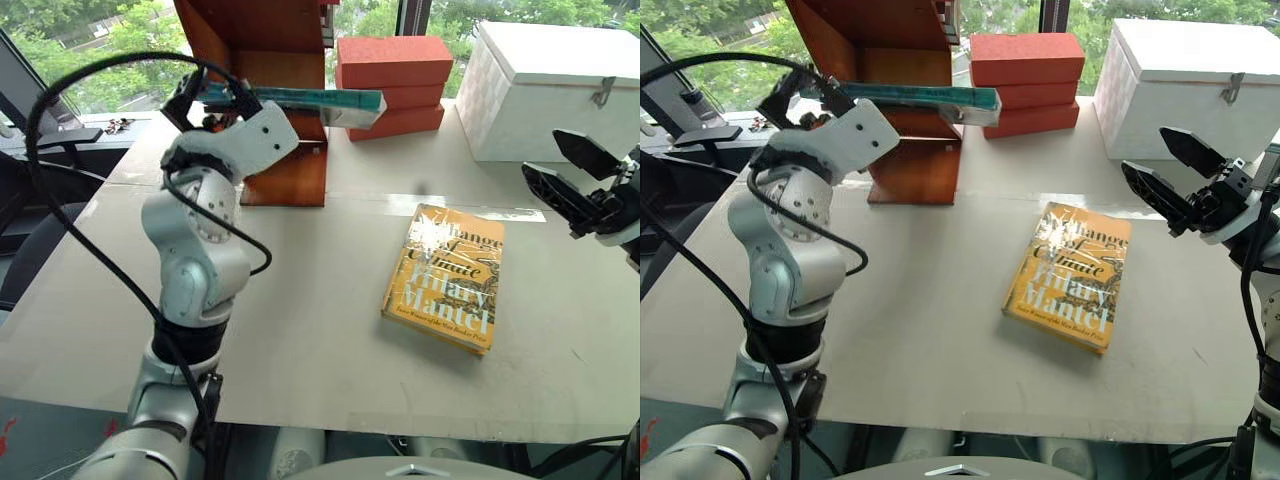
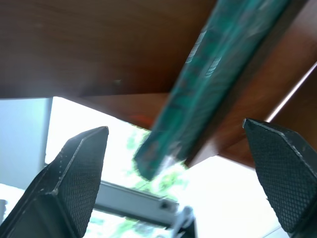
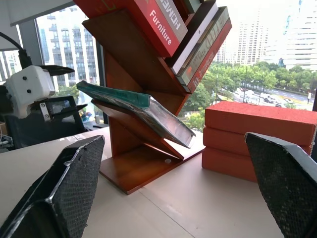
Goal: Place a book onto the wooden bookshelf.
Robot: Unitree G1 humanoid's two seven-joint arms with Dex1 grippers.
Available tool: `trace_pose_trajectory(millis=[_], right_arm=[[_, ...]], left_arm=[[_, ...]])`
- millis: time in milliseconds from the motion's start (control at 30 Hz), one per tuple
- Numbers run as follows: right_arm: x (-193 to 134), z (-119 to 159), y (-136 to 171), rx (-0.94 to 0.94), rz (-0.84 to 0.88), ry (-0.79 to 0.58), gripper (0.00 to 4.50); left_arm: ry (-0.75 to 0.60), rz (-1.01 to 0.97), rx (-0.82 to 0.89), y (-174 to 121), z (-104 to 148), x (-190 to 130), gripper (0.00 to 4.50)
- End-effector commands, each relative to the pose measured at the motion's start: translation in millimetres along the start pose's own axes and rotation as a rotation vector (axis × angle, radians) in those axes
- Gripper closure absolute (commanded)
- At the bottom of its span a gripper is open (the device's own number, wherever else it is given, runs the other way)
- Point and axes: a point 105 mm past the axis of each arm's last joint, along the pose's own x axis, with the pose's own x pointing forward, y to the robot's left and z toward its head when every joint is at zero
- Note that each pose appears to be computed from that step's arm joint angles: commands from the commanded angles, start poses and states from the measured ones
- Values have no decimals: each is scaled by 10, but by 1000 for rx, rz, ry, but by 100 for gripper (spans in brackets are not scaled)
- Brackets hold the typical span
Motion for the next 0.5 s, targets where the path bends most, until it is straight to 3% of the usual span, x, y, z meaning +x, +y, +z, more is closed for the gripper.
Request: trace_pose_trajectory(millis=[33,67,100,133,200,367,500], right_arm=[[-23,103,10,-40,-4,-36,0],[-25,100,12,-40,-6,-36,0],[-25,98,12,-40,-8,-37,0],[-25,95,12,-40,-11,-37,0],[-23,85,20,-42,-10,-34,0],[-21,130,24,-57,-15,-39,0],[-35,148,26,-70,-23,-35,0]], left_arm=[[-157,-69,-244,-236,92,-27,3],[-218,-95,-301,-314,150,-38,3],[-255,-118,-365,-407,182,-22,57],[-281,-146,-407,-501,213,7,82],[-343,-155,-491,-606,320,111,189],[-498,-186,-386,-890,587,326,435],[-627,-239,-427,-1136,947,409,448]])
